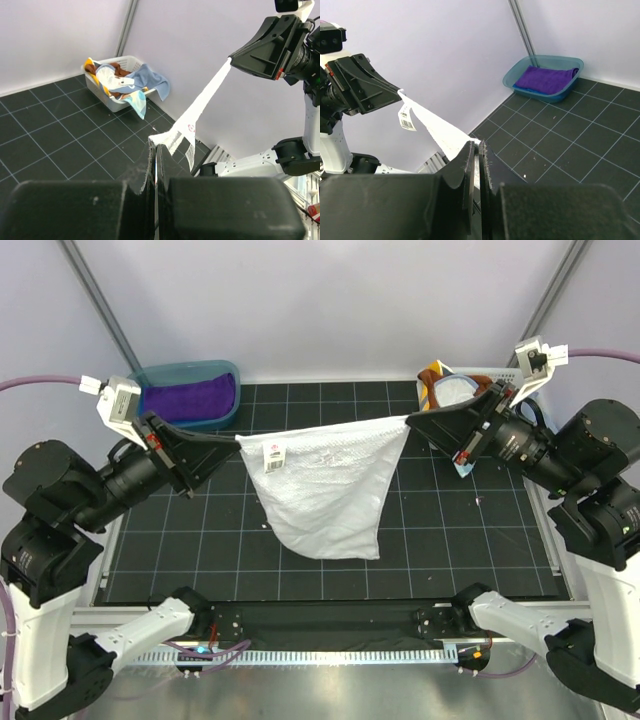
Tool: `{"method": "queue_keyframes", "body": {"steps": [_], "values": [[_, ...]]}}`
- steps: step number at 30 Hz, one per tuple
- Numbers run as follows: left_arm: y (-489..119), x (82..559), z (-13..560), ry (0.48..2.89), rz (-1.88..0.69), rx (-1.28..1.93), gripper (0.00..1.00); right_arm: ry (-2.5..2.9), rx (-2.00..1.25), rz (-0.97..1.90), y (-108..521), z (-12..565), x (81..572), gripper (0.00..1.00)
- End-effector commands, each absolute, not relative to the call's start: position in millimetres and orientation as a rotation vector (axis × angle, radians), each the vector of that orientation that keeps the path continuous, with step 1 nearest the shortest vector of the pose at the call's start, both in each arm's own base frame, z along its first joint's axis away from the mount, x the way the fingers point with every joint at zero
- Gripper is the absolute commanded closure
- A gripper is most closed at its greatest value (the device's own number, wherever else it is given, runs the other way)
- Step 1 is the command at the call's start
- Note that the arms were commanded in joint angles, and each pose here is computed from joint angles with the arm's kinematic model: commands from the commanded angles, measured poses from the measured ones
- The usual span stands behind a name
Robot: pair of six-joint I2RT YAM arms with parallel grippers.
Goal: Fold and stack the towels
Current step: Flatten out the crumpled towel
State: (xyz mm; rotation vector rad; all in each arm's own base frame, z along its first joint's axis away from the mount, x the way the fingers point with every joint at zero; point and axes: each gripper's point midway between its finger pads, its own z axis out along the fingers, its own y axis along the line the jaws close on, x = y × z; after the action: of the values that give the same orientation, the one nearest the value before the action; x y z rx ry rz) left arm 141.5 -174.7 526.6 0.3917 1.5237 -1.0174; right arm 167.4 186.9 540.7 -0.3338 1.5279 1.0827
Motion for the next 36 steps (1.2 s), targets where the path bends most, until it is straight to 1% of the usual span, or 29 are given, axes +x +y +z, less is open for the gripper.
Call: {"method": "queue_keyframes", "body": {"steps": [1, 5, 7, 9, 11, 12, 13, 14, 15, 17, 18, 19, 20, 21, 22, 23, 24, 25, 27, 28, 30, 31, 32, 33, 34, 35, 36], "values": [[-165, 145, 533, 1.532, -0.984, 0.322, 1.0, 1.489, -0.305, 1.075, 182, 550, 167, 0.99], [-166, 179, 510, 1.642, -0.891, 0.23, 1.0, 1.562, -0.271, 1.028, 187, 534, 193, 0.99], [-171, 196, 495, 1.689, -0.862, 0.207, 1.0, 1.615, -0.251, 0.988, 192, 516, 213, 0.99], [-182, 223, 471, 1.767, -0.816, 0.186, 1.0, 1.701, -0.241, 0.95, 202, 485, 239, 0.99], [-184, 250, 460, 1.786, -0.782, 0.15, 1.0, 1.74, -0.207, 0.859, 201, 465, 267, 0.99], [-193, 270, 445, 1.834, -0.796, 0.15, 1.0, 1.791, -0.185, 0.815, 206, 446, 289, 0.99], [-197, 288, 442, 1.823, -0.816, 0.131, 1.0, 1.801, -0.179, 0.769, 207, 438, 307, 0.99], [-187, 312, 436, 1.835, -0.807, 0.081, 1.0, 1.823, -0.157, 0.735, 203, 429, 326, 0.99], [-196, 337, 415, 1.893, -0.826, 0.07, 1.0, 1.887, -0.138, 0.718, 209, 406, 358, 0.99], [-198, 375, 411, 1.887, -0.82, 0.049, 1.0, 1.88, -0.104, 0.708, 202, 403, 396, 0.99], [-206, 404, 384, 1.944, -0.819, 0.036, 1.0, 1.887, -0.093, 0.699, 204, 395, 417, 0.99], [-208, 417, 380, 1.944, -0.824, 0.035, 1.0, 1.941, -0.069, 0.672, 206, 367, 445, 0.99], [-212, 432, 392, 1.892, -0.837, 0.041, 1.0, 1.956, -0.055, 0.658, 205, 356, 461, 0.99], [-213, 447, 384, 1.907, -0.833, 0.033, 1.0, 1.928, -0.027, 0.647, 197, 363, 480, 0.99], [-221, 467, 363, 1.953, -0.855, 0.038, 1.0, 1.983, -0.003, 0.625, 196, 334, 502, 0.99], [-223, 478, 369, 1.939, -0.858, 0.043, 1.0, 1.954, 0.008, 0.616, 193, 345, 513, 0.99], [-226, 485, 367, 1.944, -0.854, 0.046, 1.0, 1.957, 0.028, 0.607, 184, 342, 523, 0.99], [-228, 495, 354, 1.967, -0.846, 0.056, 1.0, 1.982, 0.032, 0.603, 184, 329, 530, 0.99], [-227, 497, 355, 1.955, -0.837, 0.063, 1.0, 1.97, 0.005, 0.592, 183, 335, 530, 0.99], [-224, 492, 365, 1.929, -0.834, 0.067, 1.0, 1.961, -0.004, 0.597, 184, 338, 528, 0.99], [-223, 484, 362, 1.926, -0.844, 0.073, 1.0, 1.948, -0.019, 0.62, 184, 345, 515, 0.99], [-222, 478, 361, 1.928, -0.845, 0.071, 1.0, 1.94, -0.029, 0.633, 185, 350, 509, 0.99], [-219, 465, 378, 1.891, -0.85, 0.077, 1.0, 1.927, -0.035, 0.643, 183, 358, 496, 0.99], [-216, 458, 364, 1.922, -0.846, 0.068, 1.0, 1.918, -0.044, 0.656, 184, 363, 489, 0.99], [-214, 452, 367, 1.908, -0.846, 0.071, 1.0, 1.906, -0.057, 0.676, 185, 370, 480, 0.99], [-210, 437, 383, 1.872, -0.848, 0.077, 1.0, 1.917, -0.062, 0.68, 185, 366, 472, 0.99], [-209, 428, 372, 1.898, -0.858, 0.078, 1.0, 1.887, -0.069, 0.691, 183, 382, 457, 0.99]]}}
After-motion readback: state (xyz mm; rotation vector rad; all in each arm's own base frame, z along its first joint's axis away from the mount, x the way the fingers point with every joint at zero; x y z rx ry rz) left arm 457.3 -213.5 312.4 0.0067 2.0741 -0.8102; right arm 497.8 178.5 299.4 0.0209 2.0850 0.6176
